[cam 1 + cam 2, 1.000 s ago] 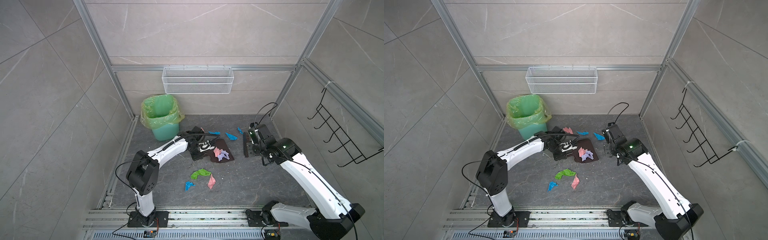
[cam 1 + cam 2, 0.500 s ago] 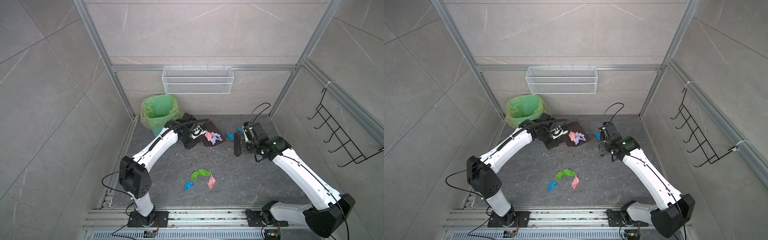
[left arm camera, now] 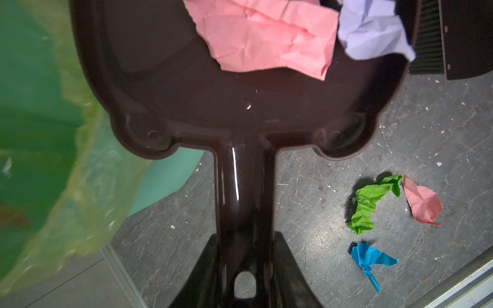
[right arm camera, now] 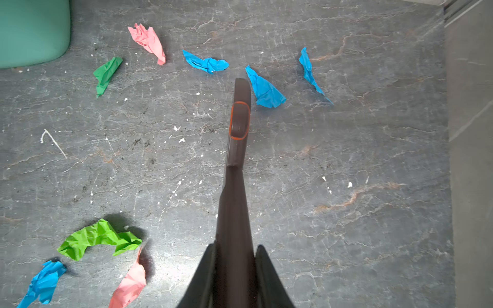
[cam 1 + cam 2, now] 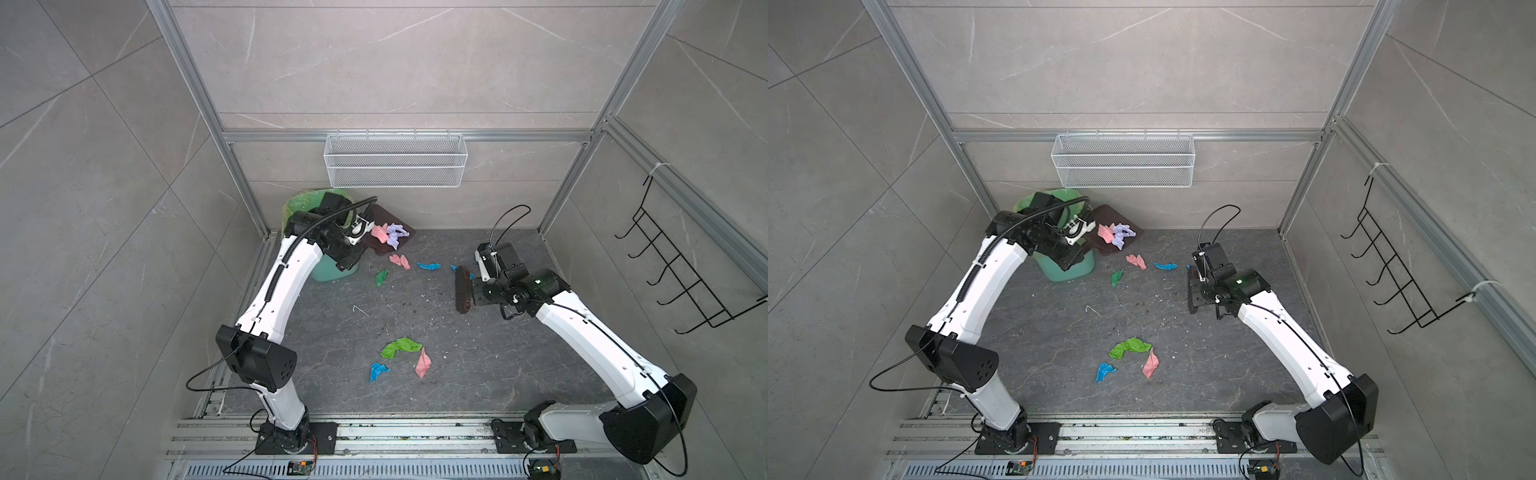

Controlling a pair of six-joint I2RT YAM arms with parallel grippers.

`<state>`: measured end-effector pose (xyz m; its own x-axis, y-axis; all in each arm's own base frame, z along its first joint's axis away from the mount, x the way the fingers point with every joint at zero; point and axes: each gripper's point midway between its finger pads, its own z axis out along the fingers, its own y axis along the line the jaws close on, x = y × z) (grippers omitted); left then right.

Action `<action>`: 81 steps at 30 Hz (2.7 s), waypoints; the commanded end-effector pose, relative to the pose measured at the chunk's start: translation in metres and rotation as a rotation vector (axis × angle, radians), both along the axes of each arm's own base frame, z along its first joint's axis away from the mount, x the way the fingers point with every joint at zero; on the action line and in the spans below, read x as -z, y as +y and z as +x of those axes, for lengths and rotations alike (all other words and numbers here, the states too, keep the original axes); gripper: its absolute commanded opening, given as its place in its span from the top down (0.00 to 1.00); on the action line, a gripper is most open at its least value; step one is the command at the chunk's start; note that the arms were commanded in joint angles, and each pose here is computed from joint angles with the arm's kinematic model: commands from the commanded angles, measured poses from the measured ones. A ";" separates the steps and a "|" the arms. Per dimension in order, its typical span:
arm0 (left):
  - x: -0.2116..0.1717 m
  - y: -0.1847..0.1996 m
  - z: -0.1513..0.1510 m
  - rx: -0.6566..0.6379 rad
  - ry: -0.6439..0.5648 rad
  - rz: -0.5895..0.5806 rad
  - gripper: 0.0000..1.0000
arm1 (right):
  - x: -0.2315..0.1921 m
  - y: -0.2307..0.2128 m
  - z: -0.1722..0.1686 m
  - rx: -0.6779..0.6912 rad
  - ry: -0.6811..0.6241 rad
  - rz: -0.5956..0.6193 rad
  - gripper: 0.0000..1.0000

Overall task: Sweep away the paper scraps from the table
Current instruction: 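Lift the dustpan with the left gripper and carry it over the green bin, then tilt the dustpan with the left gripper to dump scraps into the green bin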

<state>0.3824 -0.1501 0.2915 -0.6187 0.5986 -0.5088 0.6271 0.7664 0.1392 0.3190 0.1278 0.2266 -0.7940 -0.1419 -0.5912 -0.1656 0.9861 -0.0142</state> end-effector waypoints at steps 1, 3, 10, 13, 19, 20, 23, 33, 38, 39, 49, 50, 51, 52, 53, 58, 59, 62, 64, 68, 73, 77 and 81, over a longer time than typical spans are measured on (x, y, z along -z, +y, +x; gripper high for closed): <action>-0.016 0.015 -0.006 -0.057 0.007 -0.021 1.00 | -0.003 0.007 0.008 -0.019 -0.018 0.026 1.00; -0.020 0.021 -0.003 -0.074 0.011 -0.027 1.00 | -0.002 0.010 0.008 -0.027 -0.014 0.031 1.00; -0.024 0.060 0.001 -0.159 0.069 -0.005 1.00 | -0.001 0.016 0.010 -0.048 -0.004 0.051 1.00; -0.027 0.081 0.003 -0.214 0.078 -0.005 1.00 | -0.001 0.018 0.010 -0.058 -0.003 0.056 1.00; -0.033 0.119 0.008 -0.312 0.052 0.014 1.00 | -0.002 0.024 0.010 -0.097 -0.004 0.069 1.00; -0.034 0.124 0.008 -0.326 0.046 0.020 1.00 | -0.003 0.025 0.010 -0.099 -0.005 0.071 1.00; -0.038 0.137 0.012 -0.366 0.023 0.026 1.00 | -0.002 0.029 0.010 -0.112 0.001 0.084 1.00; -0.039 0.172 0.028 -0.440 -0.027 0.173 1.00 | 0.001 0.030 0.004 -0.114 0.010 0.112 1.00; -0.054 0.180 0.042 -0.441 -0.107 0.207 1.00 | 0.002 0.028 0.000 -0.109 0.010 0.116 1.00; -0.055 0.181 0.045 -0.432 -0.121 0.225 1.00 | 0.001 0.028 0.000 -0.108 0.008 0.117 1.00; -0.073 0.211 0.058 -0.421 -0.232 0.457 1.00 | -0.001 0.026 -0.004 -0.102 -0.008 0.130 1.00; -0.075 0.212 0.059 -0.411 -0.244 0.476 1.00 | -0.001 0.026 -0.004 -0.103 -0.008 0.132 1.00; -0.076 0.211 0.061 -0.390 -0.252 0.504 1.00 | -0.001 0.027 -0.004 -0.103 -0.007 0.134 1.00; -0.076 0.212 0.062 -0.372 -0.258 0.539 1.00 | 0.000 0.027 -0.004 -0.103 -0.007 0.135 1.00; -0.078 0.215 0.063 -0.357 -0.268 0.597 1.00 | 0.000 0.028 -0.004 -0.104 -0.006 0.138 1.00; -0.093 0.217 0.075 -0.280 -0.322 0.766 1.00 | -0.001 0.028 -0.005 -0.106 -0.005 0.145 1.00; -0.095 0.215 0.076 -0.254 -0.327 0.782 1.00 | -0.001 0.028 -0.005 -0.108 -0.008 0.145 1.00; -0.103 0.213 0.083 -0.217 -0.356 0.860 1.00 | -0.004 0.028 -0.006 -0.109 -0.018 0.149 1.00; -0.108 0.213 0.087 -0.202 -0.370 0.904 1.00 | -0.003 0.027 -0.007 -0.108 -0.019 0.150 1.00; -0.115 0.213 0.096 -0.183 -0.395 0.980 1.00 | -0.001 0.026 -0.008 -0.107 -0.017 0.149 1.00; -0.117 0.221 0.103 -0.161 -0.393 1.115 1.00 | 0.000 0.024 -0.010 -0.106 -0.024 0.146 1.00; -0.126 0.221 0.101 -0.164 -0.425 1.123 1.00 | -0.001 0.022 -0.011 -0.104 -0.031 0.136 1.00; -0.130 0.222 0.097 -0.156 -0.428 1.141 1.00 | 0.000 0.024 -0.010 -0.108 -0.033 0.140 1.00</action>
<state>0.4979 0.0640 0.3585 -0.5989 0.7864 0.1510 0.4339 0.1603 0.8866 0.3038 0.1506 0.2143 -0.7913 -0.1678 -0.5879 -0.2780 0.9552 0.1016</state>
